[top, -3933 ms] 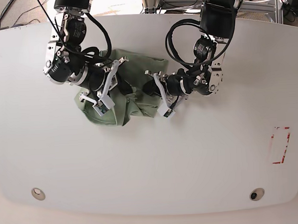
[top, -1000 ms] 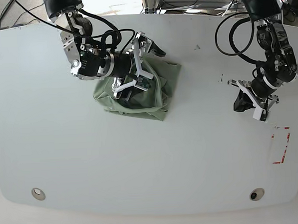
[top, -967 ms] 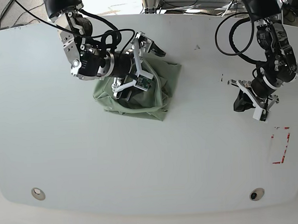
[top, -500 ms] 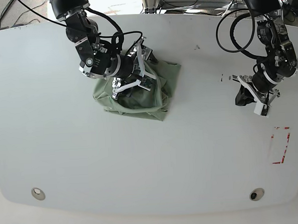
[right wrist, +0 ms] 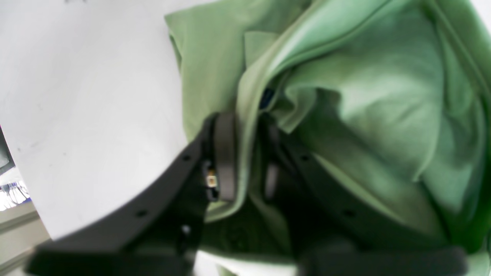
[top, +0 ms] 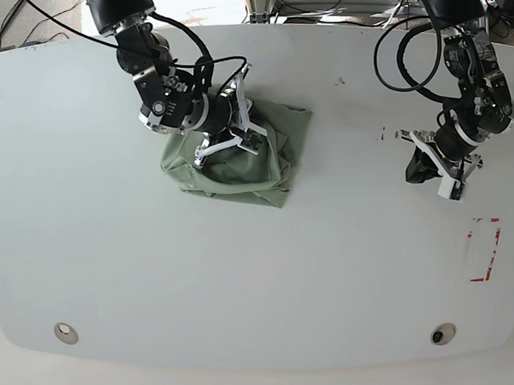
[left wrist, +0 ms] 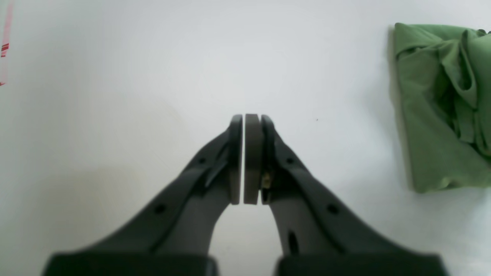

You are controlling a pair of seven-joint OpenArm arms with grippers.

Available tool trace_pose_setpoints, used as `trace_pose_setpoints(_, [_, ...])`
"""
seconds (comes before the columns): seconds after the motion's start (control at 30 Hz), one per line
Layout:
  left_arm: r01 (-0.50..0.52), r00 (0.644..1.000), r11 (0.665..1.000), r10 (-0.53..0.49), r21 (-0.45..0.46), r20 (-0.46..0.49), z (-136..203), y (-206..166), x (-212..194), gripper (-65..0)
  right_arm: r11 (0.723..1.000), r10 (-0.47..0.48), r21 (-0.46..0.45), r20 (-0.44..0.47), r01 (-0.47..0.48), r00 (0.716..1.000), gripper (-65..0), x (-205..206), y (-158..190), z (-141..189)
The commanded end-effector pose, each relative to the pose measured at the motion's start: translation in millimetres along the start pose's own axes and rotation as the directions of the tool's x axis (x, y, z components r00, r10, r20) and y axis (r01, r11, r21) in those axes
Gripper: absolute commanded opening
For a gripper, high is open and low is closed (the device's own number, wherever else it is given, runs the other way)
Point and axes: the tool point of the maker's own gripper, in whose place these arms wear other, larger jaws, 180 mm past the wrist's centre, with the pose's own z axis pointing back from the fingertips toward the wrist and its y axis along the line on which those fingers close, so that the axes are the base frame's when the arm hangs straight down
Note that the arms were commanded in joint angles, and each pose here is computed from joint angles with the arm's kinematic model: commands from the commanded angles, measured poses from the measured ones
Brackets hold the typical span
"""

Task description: Layout the t-shirt on the table in an organized manner, then fold the t-shirt properly

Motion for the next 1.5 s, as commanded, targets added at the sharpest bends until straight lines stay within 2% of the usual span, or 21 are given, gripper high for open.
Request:
trace_pose_setpoints(0.0, [0.021,0.998,1.0,-0.021,0.002,0.053,4.0,2.2,17.5,-65.0,1.0,0.018,-0.014,0.07,-0.017,0.997,-65.0,20.9,-3.8,8.1])
trace_pose_setpoints(0.2, [0.02,0.999,1.0,-0.02,0.002,0.05,4.0,2.1,16.6,-65.0,0.999,0.046,-0.032,0.137,-0.042,0.99,-65.0,42.5,7.2,22.2])
trace_pose_setpoints(0.33, [0.018,0.999,1.0,-0.018,0.0,0.049,3.6,1.8,16.1,-65.0,0.998,0.027,-0.053,0.174,-0.018,0.984,-65.0,57.0,9.1,28.3])
trace_pose_setpoints(0.43, [0.018,0.999,1.0,-0.018,0.0,0.048,3.6,1.8,15.8,-65.0,0.999,0.019,-0.053,0.167,-0.01,0.986,-65.0,60.3,11.3,27.9])
trace_pose_setpoints(0.77, [0.02,0.999,1.0,-0.019,-0.013,0.031,1.9,-3.4,9.1,-65.0,0.999,0.007,-0.052,0.254,0.006,0.967,-65.0,100.4,11.1,25.3])
trace_pose_setpoints(1.13, [0.029,1.0,0.999,-0.028,-0.044,0.004,-1.5,-15.3,-0.9,-65.0,0.999,-0.006,-0.047,0.26,0.019,0.966,-65.0,114.0,-1.5,12.7])
trace_pose_setpoints(1.47, [0.047,0.998,0.994,-0.05,-0.094,-0.024,-9.3,-34.0,-9.6,-65.0,0.999,-0.029,-0.025,0.237,0.036,0.971,-65.0,107.8,-3.7,1.3])
